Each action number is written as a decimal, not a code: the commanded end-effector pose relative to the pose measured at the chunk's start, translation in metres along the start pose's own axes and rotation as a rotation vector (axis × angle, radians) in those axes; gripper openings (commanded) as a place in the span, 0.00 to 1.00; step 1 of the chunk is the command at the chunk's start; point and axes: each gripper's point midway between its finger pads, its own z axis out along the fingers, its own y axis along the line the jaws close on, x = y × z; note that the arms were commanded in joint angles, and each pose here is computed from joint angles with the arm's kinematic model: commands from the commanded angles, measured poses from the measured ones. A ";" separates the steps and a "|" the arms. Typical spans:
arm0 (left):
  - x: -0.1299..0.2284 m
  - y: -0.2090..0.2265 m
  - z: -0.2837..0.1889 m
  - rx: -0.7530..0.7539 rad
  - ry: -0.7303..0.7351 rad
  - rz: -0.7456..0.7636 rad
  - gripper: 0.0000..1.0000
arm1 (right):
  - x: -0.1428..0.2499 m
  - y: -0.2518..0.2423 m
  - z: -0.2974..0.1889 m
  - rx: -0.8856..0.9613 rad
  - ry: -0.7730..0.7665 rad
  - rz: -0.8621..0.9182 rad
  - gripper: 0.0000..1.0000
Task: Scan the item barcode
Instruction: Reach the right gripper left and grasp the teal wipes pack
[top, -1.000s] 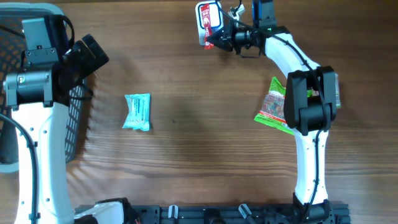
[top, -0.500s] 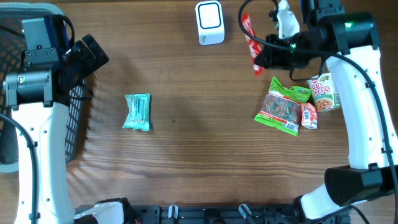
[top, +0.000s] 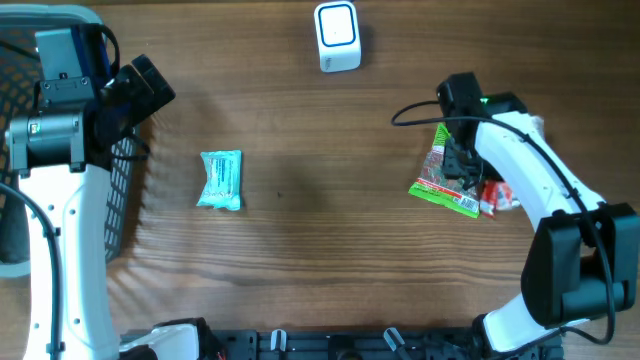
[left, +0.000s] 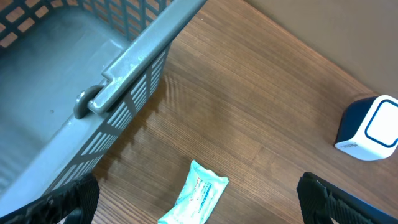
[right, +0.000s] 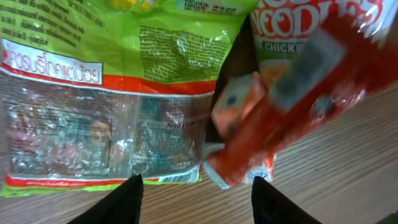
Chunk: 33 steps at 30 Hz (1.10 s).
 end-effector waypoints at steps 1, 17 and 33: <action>-0.004 0.001 -0.005 0.005 -0.016 0.001 1.00 | -0.024 0.028 -0.031 -0.168 -0.066 -0.037 0.57; -0.004 0.001 -0.005 0.005 -0.016 0.001 1.00 | 0.099 0.455 -0.152 -0.976 -0.519 -0.675 0.66; -0.004 0.001 -0.005 0.005 -0.016 0.001 1.00 | 0.054 0.433 -0.186 -1.007 -0.559 -0.405 0.95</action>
